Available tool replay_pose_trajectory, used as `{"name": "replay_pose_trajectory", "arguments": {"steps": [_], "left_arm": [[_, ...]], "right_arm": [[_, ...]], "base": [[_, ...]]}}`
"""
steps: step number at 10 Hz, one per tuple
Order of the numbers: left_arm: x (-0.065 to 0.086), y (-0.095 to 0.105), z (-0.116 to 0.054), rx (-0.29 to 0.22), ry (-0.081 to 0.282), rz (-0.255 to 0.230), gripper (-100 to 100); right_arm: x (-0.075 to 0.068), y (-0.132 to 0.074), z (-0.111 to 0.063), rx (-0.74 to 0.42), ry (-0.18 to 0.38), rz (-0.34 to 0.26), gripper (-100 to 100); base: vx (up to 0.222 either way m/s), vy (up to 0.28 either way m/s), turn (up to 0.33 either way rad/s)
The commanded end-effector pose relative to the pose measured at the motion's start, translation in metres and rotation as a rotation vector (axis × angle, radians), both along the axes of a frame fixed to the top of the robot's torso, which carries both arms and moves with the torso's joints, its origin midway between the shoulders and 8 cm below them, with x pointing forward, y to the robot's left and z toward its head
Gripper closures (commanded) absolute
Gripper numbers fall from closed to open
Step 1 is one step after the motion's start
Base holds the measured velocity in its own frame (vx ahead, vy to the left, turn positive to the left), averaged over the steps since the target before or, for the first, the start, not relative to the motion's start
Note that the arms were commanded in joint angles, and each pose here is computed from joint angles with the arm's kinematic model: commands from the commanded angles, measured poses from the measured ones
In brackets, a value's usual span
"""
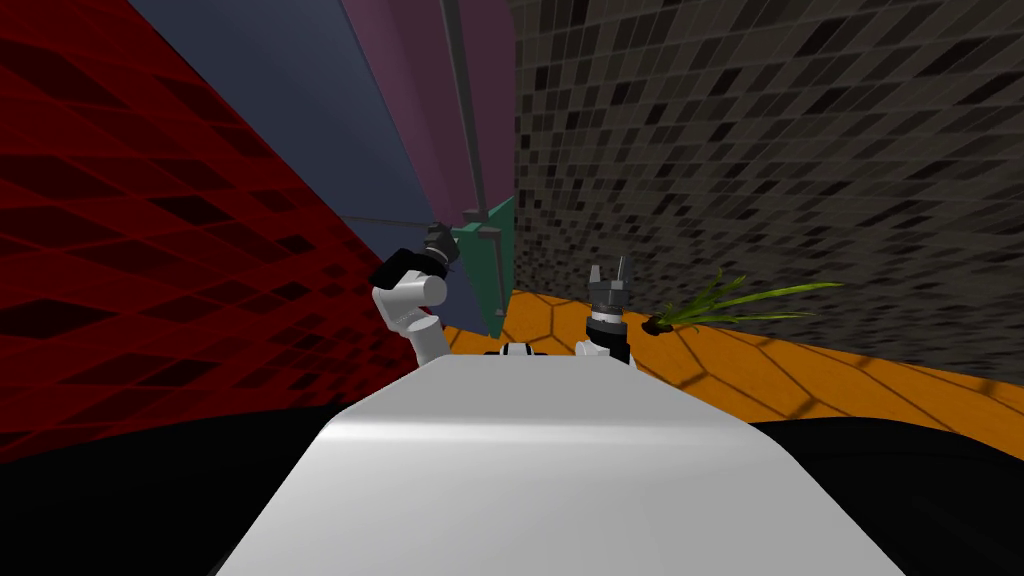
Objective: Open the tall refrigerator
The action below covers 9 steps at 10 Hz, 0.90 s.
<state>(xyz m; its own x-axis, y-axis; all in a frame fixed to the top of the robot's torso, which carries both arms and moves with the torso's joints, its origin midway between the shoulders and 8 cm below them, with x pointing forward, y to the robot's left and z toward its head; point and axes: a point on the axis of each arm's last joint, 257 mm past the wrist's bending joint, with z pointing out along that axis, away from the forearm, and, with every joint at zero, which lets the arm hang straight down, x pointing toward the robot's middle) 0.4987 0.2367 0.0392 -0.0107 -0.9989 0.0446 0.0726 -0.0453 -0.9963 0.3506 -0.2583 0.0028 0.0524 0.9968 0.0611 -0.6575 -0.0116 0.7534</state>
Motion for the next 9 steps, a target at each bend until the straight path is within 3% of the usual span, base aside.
{"name": "replay_pose_trajectory", "arguments": {"steps": [1, 8, 9], "left_arm": [[-0.015, -0.010, 0.016, 0.003, -0.039, -0.032, 100], [-0.047, -0.026, 0.015, 0.010, -0.038, -0.088, 100], [-0.041, -0.020, 0.003, 0.010, -0.004, -0.072, 100]], "right_arm": [[0.000, 0.000, 0.000, 0.000, 0.000, 0.000, 0], [0.000, 0.000, 0.000, 0.000, 0.000, 0.000, 0], [0.000, 0.000, 0.000, 0.000, 0.000, 0.000, 0]], "base": [[0.058, -0.029, 0.073], [0.046, -0.025, 0.066], [0.008, -0.005, 0.055]]}}
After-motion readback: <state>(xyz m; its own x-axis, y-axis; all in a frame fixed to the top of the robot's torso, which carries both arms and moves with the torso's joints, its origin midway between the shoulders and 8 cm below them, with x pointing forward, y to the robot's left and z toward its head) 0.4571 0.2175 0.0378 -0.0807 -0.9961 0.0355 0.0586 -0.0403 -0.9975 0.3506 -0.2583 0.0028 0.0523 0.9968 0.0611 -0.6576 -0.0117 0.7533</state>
